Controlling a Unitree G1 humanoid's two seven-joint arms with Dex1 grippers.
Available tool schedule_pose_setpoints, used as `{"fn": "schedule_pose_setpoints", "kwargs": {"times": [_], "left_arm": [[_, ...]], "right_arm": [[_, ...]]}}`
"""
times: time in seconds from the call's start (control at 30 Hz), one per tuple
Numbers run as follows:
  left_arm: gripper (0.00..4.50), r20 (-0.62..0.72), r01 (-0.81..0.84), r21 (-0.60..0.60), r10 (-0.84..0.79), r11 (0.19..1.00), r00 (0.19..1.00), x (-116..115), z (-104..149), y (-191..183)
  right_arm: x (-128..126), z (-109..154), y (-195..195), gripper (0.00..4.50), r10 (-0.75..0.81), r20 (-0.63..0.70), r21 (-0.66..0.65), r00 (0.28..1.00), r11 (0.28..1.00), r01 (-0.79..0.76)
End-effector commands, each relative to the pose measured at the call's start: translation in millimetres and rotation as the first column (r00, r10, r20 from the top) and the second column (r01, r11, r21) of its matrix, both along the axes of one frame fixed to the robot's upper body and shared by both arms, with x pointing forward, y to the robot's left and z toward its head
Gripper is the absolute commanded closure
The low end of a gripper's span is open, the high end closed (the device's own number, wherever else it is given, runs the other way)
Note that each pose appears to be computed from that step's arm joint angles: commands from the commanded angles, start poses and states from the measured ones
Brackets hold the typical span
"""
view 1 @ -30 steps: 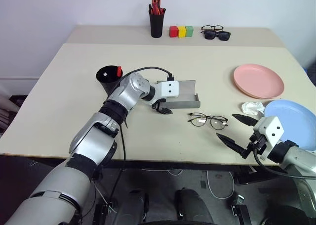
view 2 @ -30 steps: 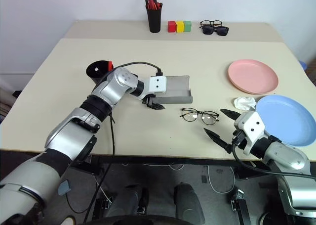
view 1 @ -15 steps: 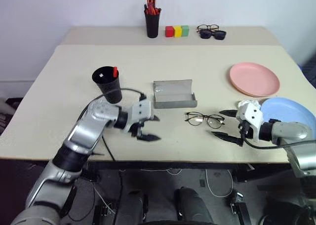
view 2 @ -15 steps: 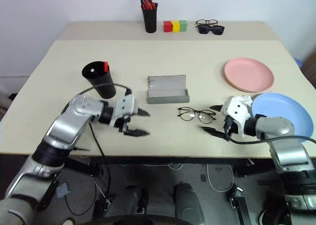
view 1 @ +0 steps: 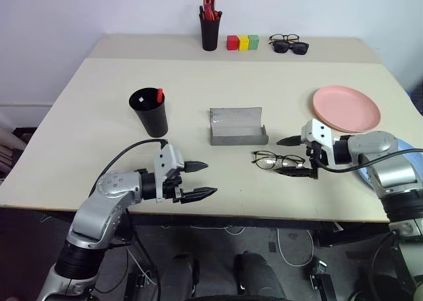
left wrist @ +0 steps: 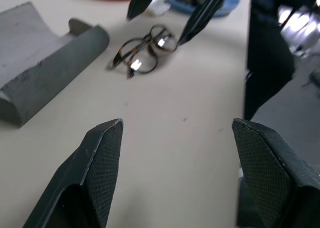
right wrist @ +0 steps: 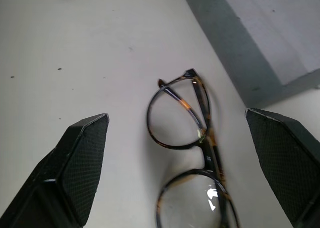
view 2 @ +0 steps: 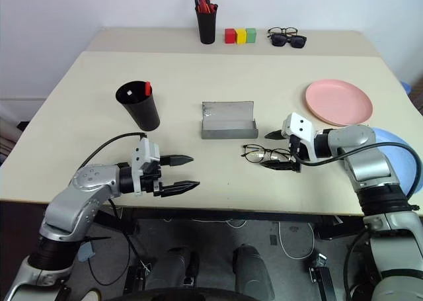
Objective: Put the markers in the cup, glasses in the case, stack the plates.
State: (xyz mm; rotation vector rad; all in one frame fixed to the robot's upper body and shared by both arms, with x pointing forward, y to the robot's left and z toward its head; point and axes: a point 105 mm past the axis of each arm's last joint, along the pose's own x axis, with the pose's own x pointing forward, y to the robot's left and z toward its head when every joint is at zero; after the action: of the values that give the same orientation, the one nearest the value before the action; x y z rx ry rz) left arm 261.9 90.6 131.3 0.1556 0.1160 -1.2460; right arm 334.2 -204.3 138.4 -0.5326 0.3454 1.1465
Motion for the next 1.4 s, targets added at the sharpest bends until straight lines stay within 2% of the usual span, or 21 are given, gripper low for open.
{"fn": "schedule_pose_setpoints", "kwargs": {"times": [0.03, 0.3, 0.9, 1.0, 1.23, 1.27, 1.4], "left_arm": [[0.98, 0.047, 0.007, -0.019, -0.006, 1.0, 0.999, -5, 12, 3], [0.98, 0.101, 0.038, 0.084, -0.046, 0.996, 0.994, -20, 6, 15], [0.98, 0.135, -0.031, 0.103, 0.017, 0.994, 0.991, -19, 9, 23], [0.94, 0.134, -0.039, 0.1, 0.026, 0.994, 0.991, -20, 9, 23], [0.94, 0.136, -0.062, 0.101, 0.048, 0.993, 0.99, -21, 9, 25], [0.94, 0.137, -0.066, 0.101, 0.052, 0.993, 0.989, -21, 9, 25], [0.94, 0.138, -0.072, 0.102, 0.057, 0.992, 0.989, -22, 8, 25]], "right_arm": [[6, 5, 2, 0.0, 0.027, 0.016, -0.009, 1.0, 1.0, -0.027], [13, 0, 3, 0.0, 0.027, 0.002, -0.014, 1.0, 1.0, -0.027], [15, -18, 0, 0.0, 0.03, -0.061, -0.036, 0.998, 0.999, -0.032], [15, -20, 0, 0.76, 0.035, -0.069, -0.044, 0.997, 0.998, -0.038], [14, -26, 1, 4.13, 0.045, -0.086, -0.051, 0.995, 0.997, -0.049], [13, -27, 1, 4.43, 0.047, -0.087, -0.05, 0.995, 0.997, -0.051], [12, -26, 2, 4.43, 0.05, -0.078, -0.049, 0.996, 0.997, -0.054]]}}
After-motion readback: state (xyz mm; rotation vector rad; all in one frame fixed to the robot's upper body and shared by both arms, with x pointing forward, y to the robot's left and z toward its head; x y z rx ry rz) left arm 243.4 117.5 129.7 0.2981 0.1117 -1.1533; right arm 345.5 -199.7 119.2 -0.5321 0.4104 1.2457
